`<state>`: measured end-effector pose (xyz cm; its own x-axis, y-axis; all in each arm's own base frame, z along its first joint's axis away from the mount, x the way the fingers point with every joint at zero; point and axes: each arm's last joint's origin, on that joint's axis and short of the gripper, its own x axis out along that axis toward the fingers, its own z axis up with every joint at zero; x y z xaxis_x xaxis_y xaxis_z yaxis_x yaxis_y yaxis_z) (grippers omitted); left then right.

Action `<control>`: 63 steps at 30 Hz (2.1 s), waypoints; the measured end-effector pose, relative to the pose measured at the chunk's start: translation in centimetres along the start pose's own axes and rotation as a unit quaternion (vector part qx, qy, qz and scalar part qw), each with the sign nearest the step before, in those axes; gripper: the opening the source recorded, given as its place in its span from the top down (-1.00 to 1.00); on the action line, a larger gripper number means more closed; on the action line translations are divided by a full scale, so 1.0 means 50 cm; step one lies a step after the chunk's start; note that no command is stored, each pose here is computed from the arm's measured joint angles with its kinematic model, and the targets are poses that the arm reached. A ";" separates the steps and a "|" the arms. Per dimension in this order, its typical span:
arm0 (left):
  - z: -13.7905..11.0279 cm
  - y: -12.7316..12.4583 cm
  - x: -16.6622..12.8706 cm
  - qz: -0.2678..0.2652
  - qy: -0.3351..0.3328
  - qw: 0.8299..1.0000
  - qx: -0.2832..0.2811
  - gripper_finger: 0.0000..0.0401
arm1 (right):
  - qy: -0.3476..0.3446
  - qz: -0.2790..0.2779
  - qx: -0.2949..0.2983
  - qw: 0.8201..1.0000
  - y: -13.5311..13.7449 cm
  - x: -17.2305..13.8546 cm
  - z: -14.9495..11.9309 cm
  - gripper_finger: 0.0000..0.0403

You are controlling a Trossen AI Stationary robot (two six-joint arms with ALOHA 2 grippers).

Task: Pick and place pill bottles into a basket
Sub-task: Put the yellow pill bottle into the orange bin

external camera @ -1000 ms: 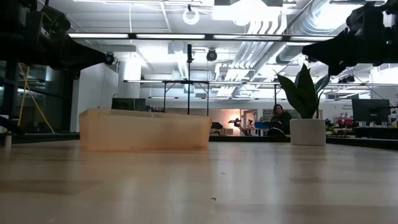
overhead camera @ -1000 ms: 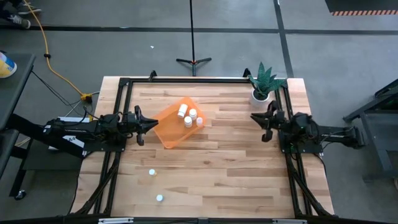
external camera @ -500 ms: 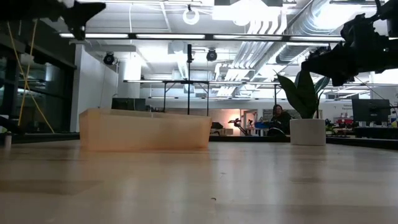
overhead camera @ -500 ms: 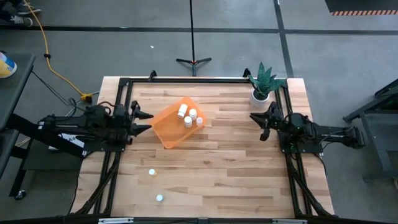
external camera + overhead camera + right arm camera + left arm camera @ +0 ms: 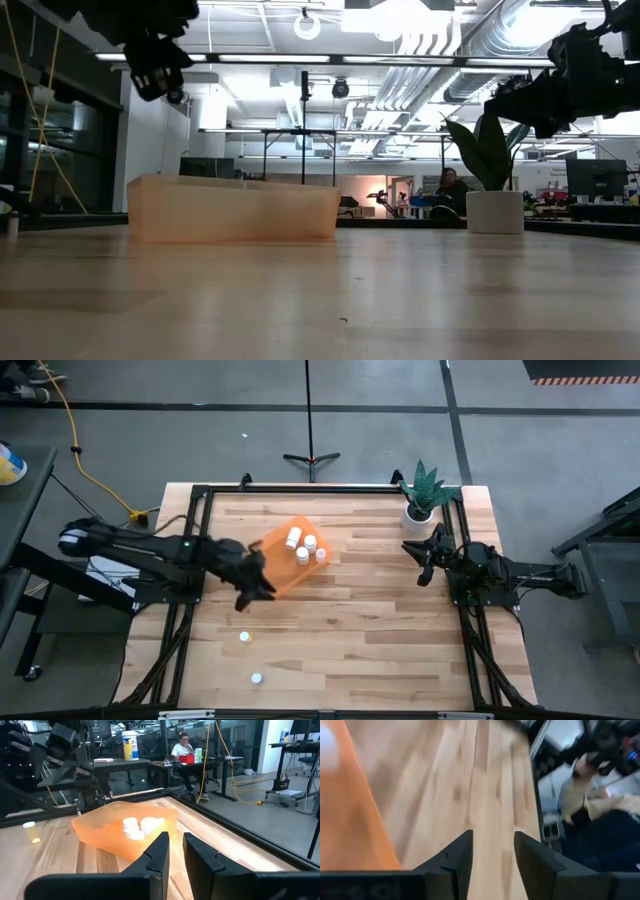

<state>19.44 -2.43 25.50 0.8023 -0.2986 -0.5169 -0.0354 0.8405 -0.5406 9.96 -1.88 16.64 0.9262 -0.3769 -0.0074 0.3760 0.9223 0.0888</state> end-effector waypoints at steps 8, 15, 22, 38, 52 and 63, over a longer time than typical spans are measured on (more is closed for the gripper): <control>0.025 -0.092 0.052 0.094 0.156 0.976 -0.120 0.22 | 0.002 0.000 -0.011 1.000 0.000 0.000 -0.001 0.74; 0.005 -0.141 0.074 0.236 0.227 0.904 -0.275 0.22 | 0.002 0.000 -0.015 1.000 0.000 0.000 -0.001 0.77; -0.040 -0.165 0.108 0.256 0.286 0.868 -0.316 0.19 | 0.003 0.000 -0.024 1.000 0.000 0.000 -0.001 0.75; -0.089 -0.157 0.164 0.316 0.334 0.840 -0.290 -0.29 | -0.021 -0.004 -0.052 0.998 0.000 0.000 0.008 0.76; -0.113 -0.139 0.192 0.372 0.344 0.816 -0.279 -0.32 | -0.030 -0.004 -0.073 0.997 0.000 0.000 0.011 0.76; -0.149 -0.148 0.221 0.385 0.345 0.821 -0.243 -0.21 | -0.029 -0.004 -0.076 0.997 0.000 0.000 0.011 0.78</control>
<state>24.13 -15.33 18.83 -0.0918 -0.0890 -0.9918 -0.7419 0.6704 0.0085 9.94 -1.91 17.20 0.9217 -0.3845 0.0514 0.3872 0.9198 -0.0637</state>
